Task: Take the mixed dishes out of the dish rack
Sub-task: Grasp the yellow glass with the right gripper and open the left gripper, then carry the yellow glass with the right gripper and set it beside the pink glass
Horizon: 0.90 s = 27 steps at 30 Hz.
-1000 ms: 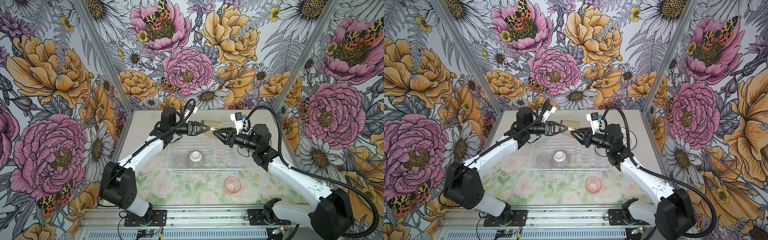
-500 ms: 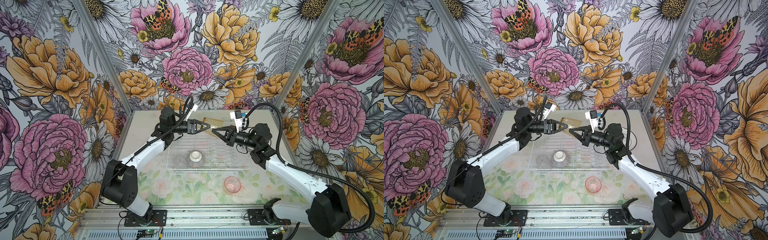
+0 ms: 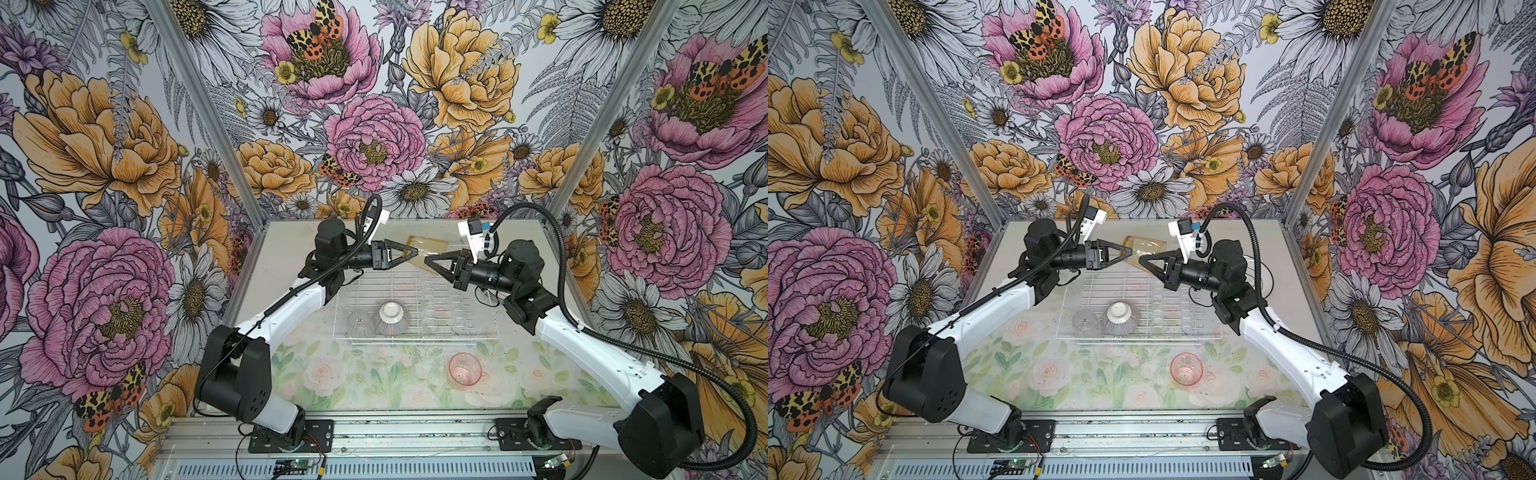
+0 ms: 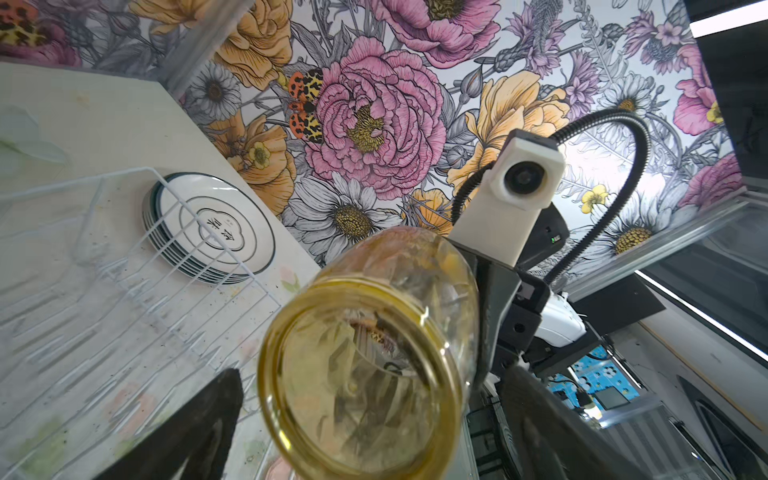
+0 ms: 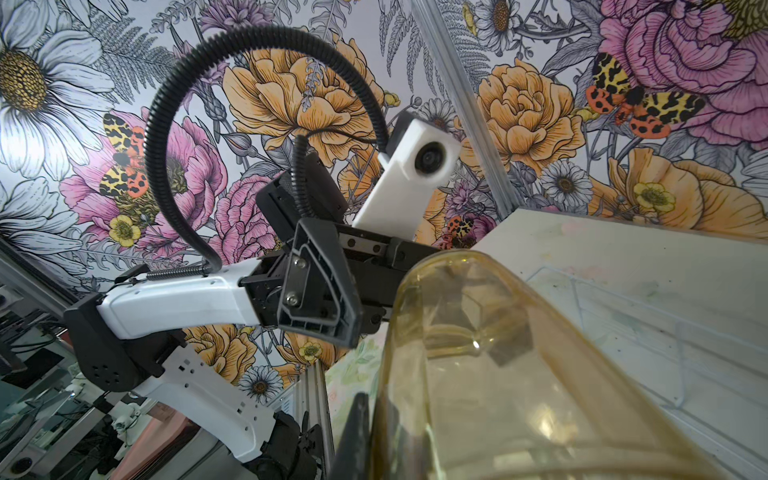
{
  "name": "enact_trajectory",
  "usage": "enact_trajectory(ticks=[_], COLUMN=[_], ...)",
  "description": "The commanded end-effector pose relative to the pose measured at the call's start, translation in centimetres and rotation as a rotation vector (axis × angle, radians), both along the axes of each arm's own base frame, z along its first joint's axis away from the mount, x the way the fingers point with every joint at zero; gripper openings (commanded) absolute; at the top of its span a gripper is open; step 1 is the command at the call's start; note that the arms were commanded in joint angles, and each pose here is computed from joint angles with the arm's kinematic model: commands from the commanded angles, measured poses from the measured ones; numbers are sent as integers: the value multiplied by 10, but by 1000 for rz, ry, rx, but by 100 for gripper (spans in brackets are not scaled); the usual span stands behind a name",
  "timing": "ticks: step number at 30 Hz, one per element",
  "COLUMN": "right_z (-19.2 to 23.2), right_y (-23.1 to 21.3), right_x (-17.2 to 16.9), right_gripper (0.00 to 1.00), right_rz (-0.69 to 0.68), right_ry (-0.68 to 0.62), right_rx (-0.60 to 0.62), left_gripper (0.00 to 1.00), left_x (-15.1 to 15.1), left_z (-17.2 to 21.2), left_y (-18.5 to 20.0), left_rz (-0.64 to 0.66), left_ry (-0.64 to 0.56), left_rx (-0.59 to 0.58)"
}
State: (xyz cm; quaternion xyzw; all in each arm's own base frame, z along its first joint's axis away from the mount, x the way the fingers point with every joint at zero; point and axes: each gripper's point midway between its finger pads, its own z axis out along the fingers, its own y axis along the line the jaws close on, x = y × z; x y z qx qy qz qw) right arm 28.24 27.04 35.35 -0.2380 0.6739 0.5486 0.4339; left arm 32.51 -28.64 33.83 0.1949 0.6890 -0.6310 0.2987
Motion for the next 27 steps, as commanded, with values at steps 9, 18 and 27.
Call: enact_trajectory(ticks=[9, 18, 27], right_z=[-48, -94, -171], right_y=[-9, 17, 28], right_x=[-62, -150, -193], right_gripper=[0, 0, 0], right_rz=[-95, 103, 299], right_ry=[-4, -57, 20], right_rx=[-560, -947, -1247], left_gripper=[99, 99, 99], left_x=[23, 26, 29], left_z=[-48, -78, -83], left_y=[112, 143, 152], left_rz=[559, 614, 634], left_ry=[-77, -4, 10], left_rx=[653, 743, 772])
